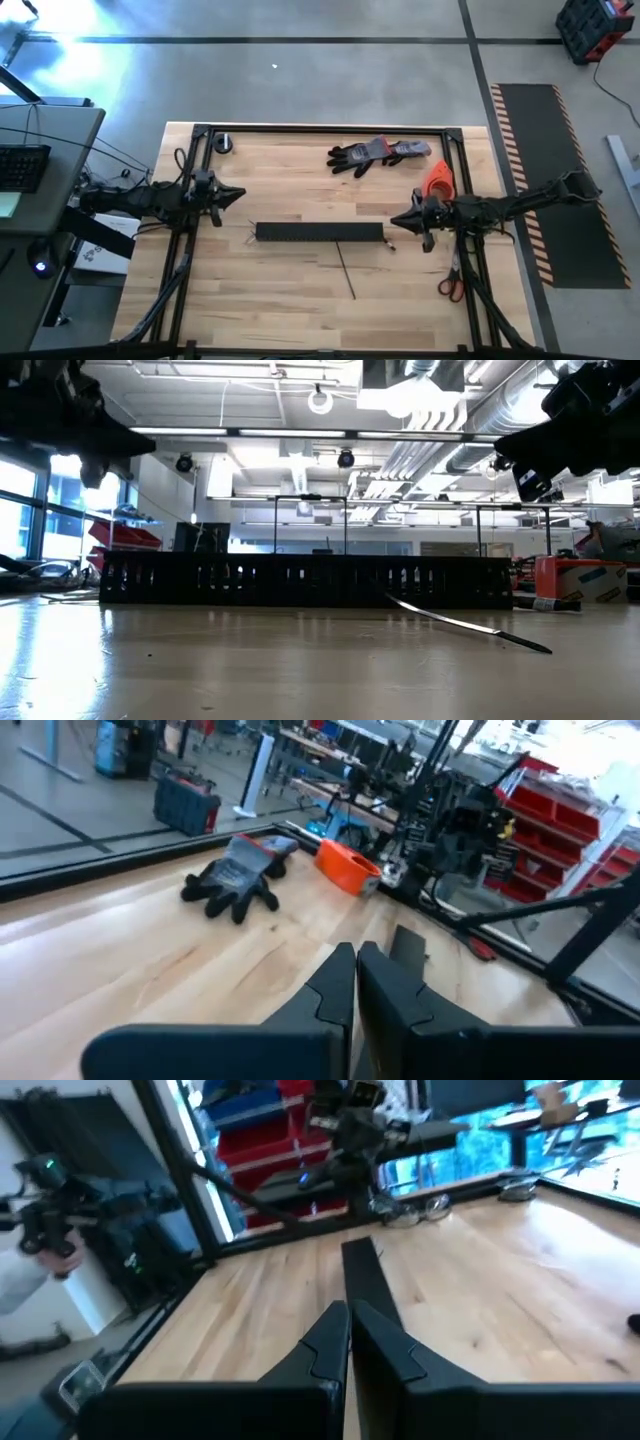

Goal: Ziptie cables
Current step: Return to Home Position

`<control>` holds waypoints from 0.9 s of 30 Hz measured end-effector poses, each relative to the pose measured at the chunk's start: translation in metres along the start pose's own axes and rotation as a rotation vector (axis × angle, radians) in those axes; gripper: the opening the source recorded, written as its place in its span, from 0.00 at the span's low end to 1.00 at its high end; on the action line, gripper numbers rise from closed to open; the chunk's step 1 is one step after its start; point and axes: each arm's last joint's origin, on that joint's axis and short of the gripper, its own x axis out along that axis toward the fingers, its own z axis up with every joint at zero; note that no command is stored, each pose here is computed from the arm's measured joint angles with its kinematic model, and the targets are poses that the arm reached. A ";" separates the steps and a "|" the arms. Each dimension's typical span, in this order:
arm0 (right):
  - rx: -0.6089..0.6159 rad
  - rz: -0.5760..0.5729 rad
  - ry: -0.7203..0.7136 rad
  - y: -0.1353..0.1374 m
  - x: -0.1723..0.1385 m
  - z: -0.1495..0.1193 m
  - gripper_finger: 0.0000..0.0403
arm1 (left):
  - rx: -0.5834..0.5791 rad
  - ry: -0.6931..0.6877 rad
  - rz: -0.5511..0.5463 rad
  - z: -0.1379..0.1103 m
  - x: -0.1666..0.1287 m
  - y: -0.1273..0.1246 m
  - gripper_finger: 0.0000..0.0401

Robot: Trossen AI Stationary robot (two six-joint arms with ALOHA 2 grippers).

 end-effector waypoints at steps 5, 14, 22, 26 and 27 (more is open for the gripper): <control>-0.004 0.003 0.033 -0.002 0.000 -0.003 0.00 | 0.031 0.091 0.064 -0.014 0.002 0.009 0.00; -0.051 0.171 -0.012 0.000 -0.004 0.006 0.00 | 0.116 0.140 -0.067 -0.020 0.006 0.011 0.00; -0.079 0.062 -0.050 -0.003 -0.015 0.009 0.00 | 0.208 0.118 0.025 -0.020 0.006 0.014 0.00; -0.094 0.042 -0.070 -0.004 -0.021 0.010 0.00 | 0.228 0.100 0.093 -0.020 0.007 0.016 0.00; -0.093 0.028 -0.065 -0.004 -0.022 0.009 0.00 | 0.231 0.100 0.104 -0.020 0.007 0.017 0.00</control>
